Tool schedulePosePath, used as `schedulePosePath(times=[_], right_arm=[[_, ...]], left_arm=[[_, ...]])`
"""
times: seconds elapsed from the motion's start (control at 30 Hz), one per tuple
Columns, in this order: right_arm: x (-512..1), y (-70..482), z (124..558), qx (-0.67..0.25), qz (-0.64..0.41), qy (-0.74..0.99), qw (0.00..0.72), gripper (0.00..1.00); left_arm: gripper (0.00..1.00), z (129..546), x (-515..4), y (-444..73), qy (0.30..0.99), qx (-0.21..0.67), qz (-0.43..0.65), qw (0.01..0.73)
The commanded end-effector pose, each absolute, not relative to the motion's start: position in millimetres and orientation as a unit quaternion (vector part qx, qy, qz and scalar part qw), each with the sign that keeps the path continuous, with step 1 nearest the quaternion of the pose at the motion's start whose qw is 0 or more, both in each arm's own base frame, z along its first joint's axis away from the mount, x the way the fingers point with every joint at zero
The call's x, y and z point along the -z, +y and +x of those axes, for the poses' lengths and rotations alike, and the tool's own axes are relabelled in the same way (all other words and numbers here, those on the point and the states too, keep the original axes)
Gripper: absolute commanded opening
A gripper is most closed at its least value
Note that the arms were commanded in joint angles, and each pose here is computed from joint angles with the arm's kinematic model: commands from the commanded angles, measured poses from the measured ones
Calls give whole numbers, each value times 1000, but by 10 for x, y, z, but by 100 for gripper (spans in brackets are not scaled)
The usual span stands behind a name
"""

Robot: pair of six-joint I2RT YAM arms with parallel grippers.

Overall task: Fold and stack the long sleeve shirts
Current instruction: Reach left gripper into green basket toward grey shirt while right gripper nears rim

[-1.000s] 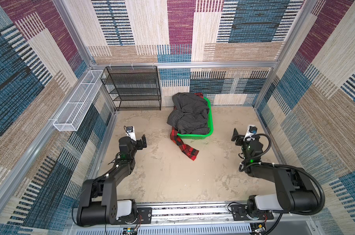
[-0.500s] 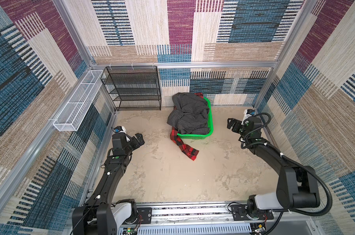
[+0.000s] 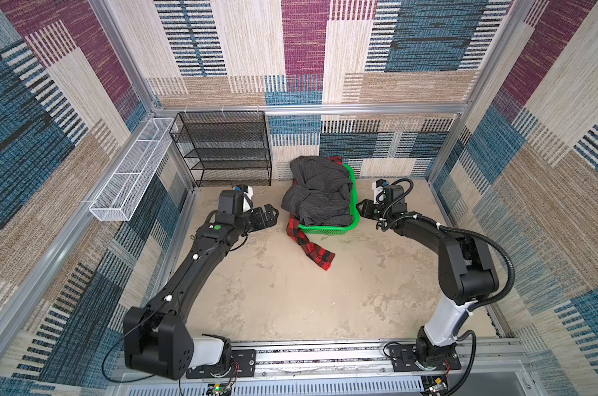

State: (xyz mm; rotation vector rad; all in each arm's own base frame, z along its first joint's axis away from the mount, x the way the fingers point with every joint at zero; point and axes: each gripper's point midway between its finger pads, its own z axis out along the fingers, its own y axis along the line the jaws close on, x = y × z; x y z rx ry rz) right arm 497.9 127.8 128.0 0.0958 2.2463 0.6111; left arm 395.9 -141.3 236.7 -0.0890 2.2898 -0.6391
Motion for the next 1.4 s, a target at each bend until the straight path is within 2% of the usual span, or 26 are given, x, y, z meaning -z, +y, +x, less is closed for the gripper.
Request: schedulePosePath(times=[0.0,0.27,0.57,0.73,0.9,0.97,1.07,1.1,1.17,1.2,1.27,1.37], right_arm=[[-1237,1419,4995,-259,23,885,385,40],[-1011,1511,4921,-264,16,894,361,27],[-1010,1490,4796,-257,16,896,361,23],[-1003,1486,4765,-254,16,898,360,23],[-985,1481,4757,-254,20,898,358,23],[-989,1474,4751,-253,22,898,360,23],[-983,1461,4746,-250,25,898,360,23],[-978,1453,4745,-248,26,899,360,22],[-979,1445,4750,-246,27,899,361,22],[-979,1440,4758,-245,28,899,362,22],[-976,1429,4774,-242,31,900,363,22],[-981,1405,4813,-236,40,900,365,33]], left_arm=[[100,4028,-2287,-1621,914,233,16,332],[97,4590,-2130,-2246,933,207,93,278],[90,5086,-1780,-2608,951,142,144,233],[85,4998,-1451,-2680,961,126,153,194],[80,4835,-1335,-2775,963,118,169,173],[72,4770,-1325,-2836,962,120,177,168],[51,4705,-1302,-2878,962,120,184,161],[39,4695,-1298,-2885,962,121,184,160],[8,4704,-1340,-2875,962,120,180,165],[0,4712,-1401,-2875,961,122,179,171],[0,4715,-1570,-2890,957,130,178,187],[0,4699,-1955,-2917,945,152,182,225]])
